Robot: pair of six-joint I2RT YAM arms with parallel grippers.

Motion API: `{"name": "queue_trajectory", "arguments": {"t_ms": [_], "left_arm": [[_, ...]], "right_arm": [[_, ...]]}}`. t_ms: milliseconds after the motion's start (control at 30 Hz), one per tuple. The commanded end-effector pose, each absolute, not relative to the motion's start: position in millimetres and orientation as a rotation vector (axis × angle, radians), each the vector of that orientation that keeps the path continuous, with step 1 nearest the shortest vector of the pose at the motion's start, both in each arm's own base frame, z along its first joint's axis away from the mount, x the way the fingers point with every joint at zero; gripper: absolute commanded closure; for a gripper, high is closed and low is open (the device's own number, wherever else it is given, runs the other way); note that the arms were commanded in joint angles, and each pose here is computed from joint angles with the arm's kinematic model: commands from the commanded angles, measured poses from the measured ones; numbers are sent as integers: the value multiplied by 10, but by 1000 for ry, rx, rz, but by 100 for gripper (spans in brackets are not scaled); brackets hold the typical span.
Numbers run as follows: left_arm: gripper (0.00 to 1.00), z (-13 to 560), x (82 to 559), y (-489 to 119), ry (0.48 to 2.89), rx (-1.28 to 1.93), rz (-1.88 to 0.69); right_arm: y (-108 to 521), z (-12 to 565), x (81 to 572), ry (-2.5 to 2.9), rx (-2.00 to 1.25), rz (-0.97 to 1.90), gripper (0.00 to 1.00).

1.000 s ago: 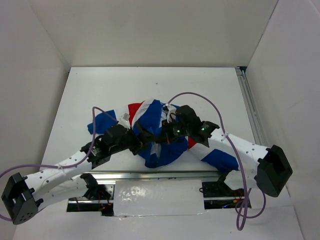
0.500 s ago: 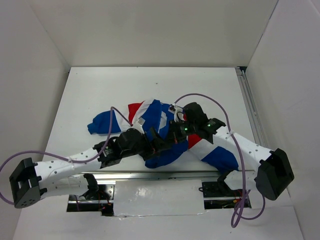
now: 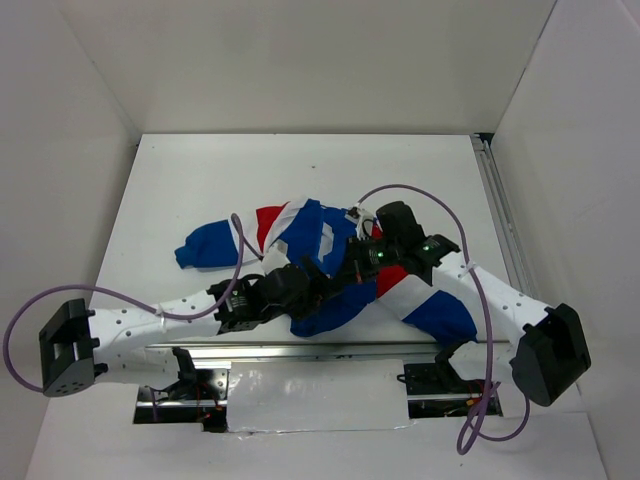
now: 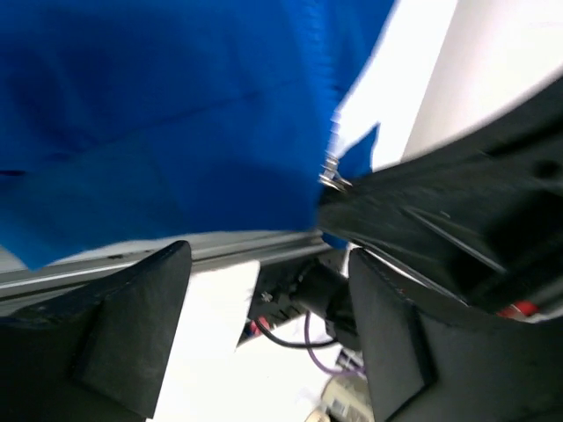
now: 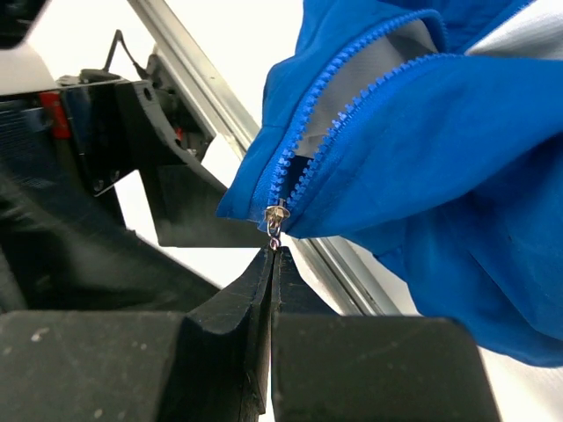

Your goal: Zip up the jacket

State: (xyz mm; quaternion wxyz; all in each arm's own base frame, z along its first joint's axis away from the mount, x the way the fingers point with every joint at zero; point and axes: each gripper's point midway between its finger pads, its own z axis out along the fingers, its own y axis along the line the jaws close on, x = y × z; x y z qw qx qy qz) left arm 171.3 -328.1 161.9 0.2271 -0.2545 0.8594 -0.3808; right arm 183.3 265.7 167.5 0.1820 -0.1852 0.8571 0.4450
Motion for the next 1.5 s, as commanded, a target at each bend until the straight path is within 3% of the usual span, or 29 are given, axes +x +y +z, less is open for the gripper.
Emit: {"name": "queue_trajectory", "arguments": {"t_ms": [0, 200, 967, 1033, 1067, 1100, 1200, 1367, 1467], "left_arm": [[19, 1662, 1907, -3157, 2268, -837, -962], [31, 1701, 2023, -3096, 2183, -843, -947], [36, 2015, 2216, -3105, 1992, -719, -1024], [51, 2007, 2212, -3114, 1998, -718, -1025], [51, 2008, 2208, -3114, 1999, -724, -1025], [60, 2006, 2213, -3106, 1999, -726, -1020], [74, 1994, 2200, -3088, 2001, -740, -1022], [86, 2026, 2208, -3098, 1968, -702, -1053], [100, 2014, 2201, -3086, 1976, -719, -1049]], "right_arm": [[2722, 1836, 1665, 2380, -597, 1391, 100], [2720, 1779, 1664, 2415, -571, 1405, 100], [2768, 1779, 1738, 2415, -566, 1410, 100], [2782, 1799, 1743, 2412, -570, 1420, 100], [2783, 1802, 1739, 2412, -570, 1424, 100], [2782, 1807, 1737, 2409, -571, 1424, 100], [2771, 1804, 1750, 2415, -554, 1425, 100], [2792, 1830, 1742, 2410, -550, 1464, 100], [2785, 1833, 1765, 2412, -531, 1455, 100]]}}
